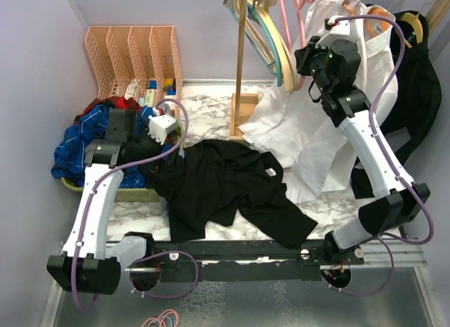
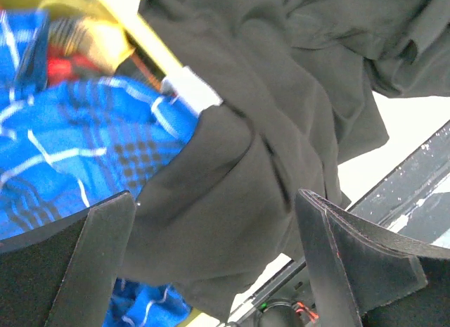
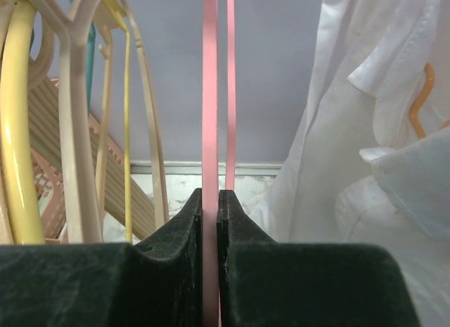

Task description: Place the shirt on the hanger

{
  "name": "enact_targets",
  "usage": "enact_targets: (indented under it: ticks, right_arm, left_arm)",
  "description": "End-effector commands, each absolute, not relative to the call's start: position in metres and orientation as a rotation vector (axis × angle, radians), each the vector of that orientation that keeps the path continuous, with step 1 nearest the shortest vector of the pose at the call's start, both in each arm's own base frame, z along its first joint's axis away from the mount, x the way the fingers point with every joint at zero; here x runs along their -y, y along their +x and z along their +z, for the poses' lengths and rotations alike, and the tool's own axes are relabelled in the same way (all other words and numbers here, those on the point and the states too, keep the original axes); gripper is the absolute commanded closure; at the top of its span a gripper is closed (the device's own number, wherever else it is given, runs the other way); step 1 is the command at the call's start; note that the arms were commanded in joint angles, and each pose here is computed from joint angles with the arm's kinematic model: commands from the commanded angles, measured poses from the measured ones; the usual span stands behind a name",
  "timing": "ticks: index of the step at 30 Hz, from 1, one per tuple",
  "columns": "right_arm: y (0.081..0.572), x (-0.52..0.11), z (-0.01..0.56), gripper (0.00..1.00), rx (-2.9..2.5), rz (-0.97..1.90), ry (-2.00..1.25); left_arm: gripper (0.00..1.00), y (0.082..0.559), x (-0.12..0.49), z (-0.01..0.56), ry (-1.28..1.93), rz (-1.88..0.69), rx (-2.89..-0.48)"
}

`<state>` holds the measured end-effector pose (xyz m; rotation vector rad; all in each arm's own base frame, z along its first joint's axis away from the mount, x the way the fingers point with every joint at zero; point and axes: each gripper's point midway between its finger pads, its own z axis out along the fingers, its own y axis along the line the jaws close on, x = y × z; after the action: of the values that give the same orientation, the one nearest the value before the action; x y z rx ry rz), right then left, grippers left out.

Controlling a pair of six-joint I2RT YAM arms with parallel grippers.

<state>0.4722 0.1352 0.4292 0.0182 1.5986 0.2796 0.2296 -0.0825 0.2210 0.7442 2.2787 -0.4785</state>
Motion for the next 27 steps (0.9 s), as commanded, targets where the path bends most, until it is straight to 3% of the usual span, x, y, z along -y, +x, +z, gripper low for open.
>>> enact_targets:
  ticks: [1, 6, 18, 27]
  right_arm:
    - [0.455, -0.135, 0.476, 0.99, -1.492, 0.316, -0.013]
    - [0.436, -0.132, 0.499, 0.99, -1.455, 0.348, -0.004]
    - [0.367, -0.111, 0.513, 0.99, -1.446, 0.372, 0.015]
    - [0.32, -0.1, 0.455, 0.99, -1.631, 0.39, 0.041]
  left_arm:
    - [0.01, 0.233, 0.098, 0.244, 0.982, -0.344, -2.232]
    - [0.01, 0.252, 0.103, 0.254, 1.074, -0.16, -2.195]
    - [0.01, 0.246, 0.186, 0.234, 1.364, -0.4, -2.171]
    - [0.01, 0.24, 0.267, 0.209, 1.494, -0.498, -2.165]
